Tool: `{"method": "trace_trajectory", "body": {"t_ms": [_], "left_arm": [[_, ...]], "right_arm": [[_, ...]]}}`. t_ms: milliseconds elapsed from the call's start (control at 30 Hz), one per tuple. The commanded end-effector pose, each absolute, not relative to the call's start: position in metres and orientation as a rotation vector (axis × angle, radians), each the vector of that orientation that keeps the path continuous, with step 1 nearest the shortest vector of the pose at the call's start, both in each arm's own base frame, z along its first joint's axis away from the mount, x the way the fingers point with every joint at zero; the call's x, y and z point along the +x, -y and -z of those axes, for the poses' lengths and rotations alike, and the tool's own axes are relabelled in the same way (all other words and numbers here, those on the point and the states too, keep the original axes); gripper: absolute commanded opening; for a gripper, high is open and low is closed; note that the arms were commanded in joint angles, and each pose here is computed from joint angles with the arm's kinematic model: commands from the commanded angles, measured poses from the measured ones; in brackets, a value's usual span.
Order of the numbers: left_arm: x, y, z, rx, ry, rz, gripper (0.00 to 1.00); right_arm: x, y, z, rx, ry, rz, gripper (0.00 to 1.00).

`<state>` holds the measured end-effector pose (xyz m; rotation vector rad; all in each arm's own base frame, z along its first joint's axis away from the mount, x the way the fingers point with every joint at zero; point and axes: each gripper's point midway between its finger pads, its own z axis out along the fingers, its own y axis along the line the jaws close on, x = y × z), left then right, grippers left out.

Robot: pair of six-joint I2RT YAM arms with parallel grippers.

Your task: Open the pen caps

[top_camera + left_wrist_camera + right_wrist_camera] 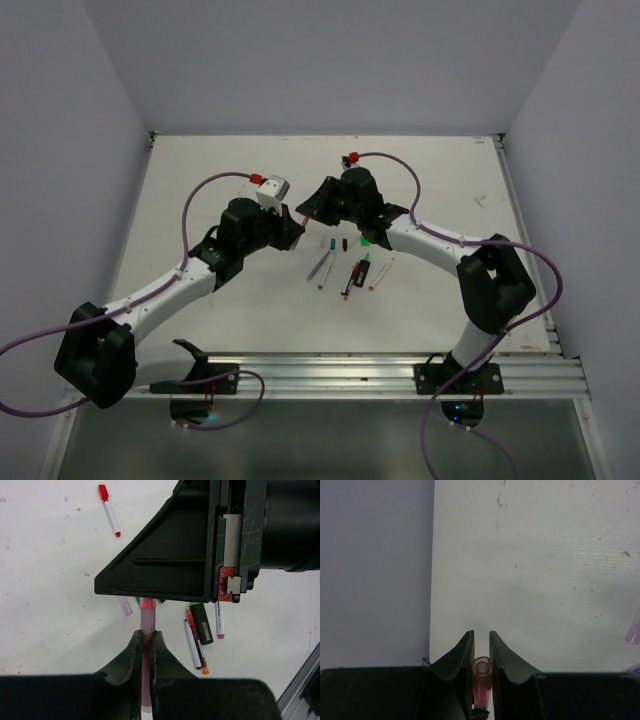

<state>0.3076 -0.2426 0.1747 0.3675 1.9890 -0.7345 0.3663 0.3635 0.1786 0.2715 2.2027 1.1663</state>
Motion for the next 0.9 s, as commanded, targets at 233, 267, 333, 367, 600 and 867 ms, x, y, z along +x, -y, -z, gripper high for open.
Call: {"method": "trace_trajectory", "body": {"t_ms": [233, 267, 333, 367, 600, 867], "left_arm": [[0.293, 0.246, -0.163, 0.421, -2.023, 0.779, 0.58], [0.293, 0.246, -0.163, 0.422, -2.026, 0.778, 0.64], [0.292, 0.244, -0.160, 0.421, -2.042, 0.771, 0.65], [0.292, 0.244, -0.157, 0.422, -2.047, 0.767, 0.65], [0.291, 0.249, -0.151, 0.454, -2.068, 0.786, 0.54], [0.293, 0.254, -0.151, 0.461, -2.072, 0.803, 0.35]], "right_arm": [[0.365, -0.360, -0.203, 0.169, -2.138, -1.156, 0.00], [0.365, -0.361, -0.204, 0.163, -2.136, -1.159, 0.00], [0.362, -0.362, -0.203, 0.147, -2.136, -1.170, 0.00], [0.362, -0.362, -0.205, 0.138, -2.132, -1.174, 0.00], [0.358, -0.366, -0.207, 0.092, -2.132, -1.204, 0.00], [0.356, -0.367, -0.207, 0.080, -2.133, -1.212, 0.00]]}}
